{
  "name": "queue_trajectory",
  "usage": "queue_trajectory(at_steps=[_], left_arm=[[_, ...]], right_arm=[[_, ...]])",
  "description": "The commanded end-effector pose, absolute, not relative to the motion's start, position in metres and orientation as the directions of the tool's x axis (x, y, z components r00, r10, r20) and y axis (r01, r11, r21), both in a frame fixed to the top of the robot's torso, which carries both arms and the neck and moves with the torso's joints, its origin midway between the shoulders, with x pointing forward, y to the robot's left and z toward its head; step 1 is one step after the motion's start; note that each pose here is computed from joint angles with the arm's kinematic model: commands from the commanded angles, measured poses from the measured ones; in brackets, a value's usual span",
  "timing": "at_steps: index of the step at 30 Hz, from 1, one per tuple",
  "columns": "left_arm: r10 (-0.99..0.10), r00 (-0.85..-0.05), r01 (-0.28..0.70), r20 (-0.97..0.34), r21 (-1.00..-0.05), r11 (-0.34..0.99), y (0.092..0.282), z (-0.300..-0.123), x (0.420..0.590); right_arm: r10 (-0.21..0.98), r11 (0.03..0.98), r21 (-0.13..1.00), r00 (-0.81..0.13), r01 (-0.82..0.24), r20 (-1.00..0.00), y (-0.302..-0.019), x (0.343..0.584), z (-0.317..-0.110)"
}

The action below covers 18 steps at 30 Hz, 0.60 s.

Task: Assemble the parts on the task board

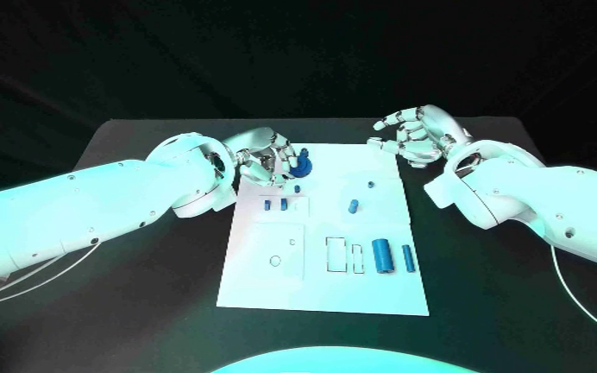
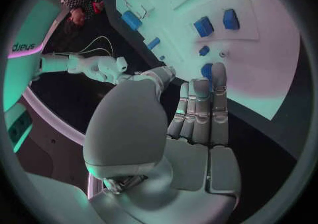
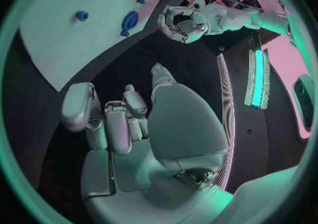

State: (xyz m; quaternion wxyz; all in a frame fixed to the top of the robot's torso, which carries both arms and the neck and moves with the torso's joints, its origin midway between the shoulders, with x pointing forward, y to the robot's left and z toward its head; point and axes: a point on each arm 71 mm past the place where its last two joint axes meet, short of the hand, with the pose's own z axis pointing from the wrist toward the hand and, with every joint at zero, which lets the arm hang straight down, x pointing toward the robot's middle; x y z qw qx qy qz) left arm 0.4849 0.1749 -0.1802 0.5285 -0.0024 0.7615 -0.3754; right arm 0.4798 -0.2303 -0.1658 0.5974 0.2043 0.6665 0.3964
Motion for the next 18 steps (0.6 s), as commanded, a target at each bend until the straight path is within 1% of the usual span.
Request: queue_trajectory(at_steps=[1, 5, 10, 18], left_arm=[[-0.313, -0.310, 0.569, -0.898, -0.439, 0.695, 0.163, -0.180, 0.479], [-0.256, -0.298, 0.599, -0.920, -0.389, 0.700, 0.157, -0.192, 0.478], [-0.195, -0.300, 0.616, -0.934, -0.345, 0.708, 0.151, -0.204, 0.482], [-0.127, -0.321, 0.612, -0.938, -0.308, 0.728, 0.147, -0.214, 0.488]], right_arm=[[0.745, 0.599, 0.771, -0.202, -0.217, -0.635, -0.230, 0.480, -0.165], [0.745, 0.599, 0.771, -0.203, -0.216, -0.635, -0.230, 0.479, -0.166], [0.745, 0.598, 0.772, -0.204, -0.216, -0.635, -0.229, 0.479, -0.167], [0.745, 0.598, 0.772, -0.205, -0.214, -0.634, -0.229, 0.479, -0.167]])
